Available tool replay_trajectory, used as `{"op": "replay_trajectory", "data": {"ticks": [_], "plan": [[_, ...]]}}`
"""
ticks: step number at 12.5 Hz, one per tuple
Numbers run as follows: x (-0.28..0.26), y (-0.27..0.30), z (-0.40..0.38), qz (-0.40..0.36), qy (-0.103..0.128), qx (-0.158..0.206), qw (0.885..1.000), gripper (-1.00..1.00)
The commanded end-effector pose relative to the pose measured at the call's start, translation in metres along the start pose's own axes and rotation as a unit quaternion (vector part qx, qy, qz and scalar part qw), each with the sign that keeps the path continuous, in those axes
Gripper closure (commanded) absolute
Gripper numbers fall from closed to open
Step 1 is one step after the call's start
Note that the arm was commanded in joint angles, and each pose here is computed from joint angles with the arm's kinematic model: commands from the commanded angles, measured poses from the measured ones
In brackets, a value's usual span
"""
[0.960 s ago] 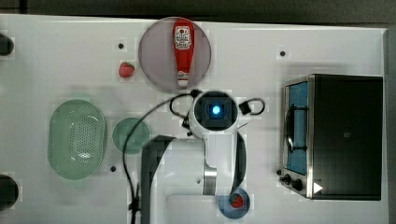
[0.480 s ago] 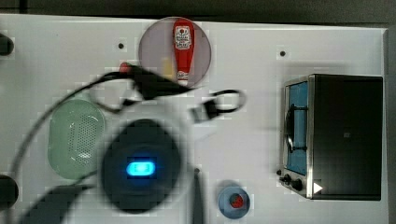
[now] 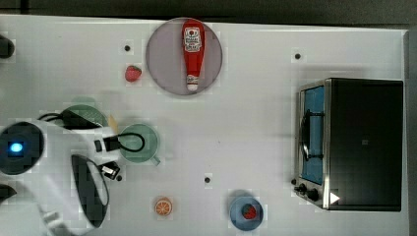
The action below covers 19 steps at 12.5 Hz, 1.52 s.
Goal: Pick Banana and place it in mug.
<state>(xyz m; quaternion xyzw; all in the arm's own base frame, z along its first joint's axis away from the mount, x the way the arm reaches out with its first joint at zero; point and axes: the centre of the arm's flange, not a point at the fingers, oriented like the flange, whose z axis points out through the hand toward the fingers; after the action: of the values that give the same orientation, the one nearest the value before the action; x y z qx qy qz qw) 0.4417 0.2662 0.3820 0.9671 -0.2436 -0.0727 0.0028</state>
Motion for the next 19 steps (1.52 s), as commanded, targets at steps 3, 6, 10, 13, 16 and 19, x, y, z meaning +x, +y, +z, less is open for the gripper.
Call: {"op": "replay_trajectory", "data": {"ticks": [3,6,10,13,16,19], "plan": [[0.037,0.024,0.058,0.092,0.029,0.033,0.995,0.37],[0.036,0.025,0.087,0.088,0.023,0.033,0.995,-0.10],[0.046,0.021,0.086,0.093,0.039,0.064,0.993,-1.00],[0.061,0.025,0.031,0.108,0.062,0.077,0.989,-1.00],[0.072,0.055,-0.054,0.139,0.059,0.049,0.987,-1.00],[0.092,0.101,-0.122,0.175,0.057,0.048,0.982,-1.00]]}}
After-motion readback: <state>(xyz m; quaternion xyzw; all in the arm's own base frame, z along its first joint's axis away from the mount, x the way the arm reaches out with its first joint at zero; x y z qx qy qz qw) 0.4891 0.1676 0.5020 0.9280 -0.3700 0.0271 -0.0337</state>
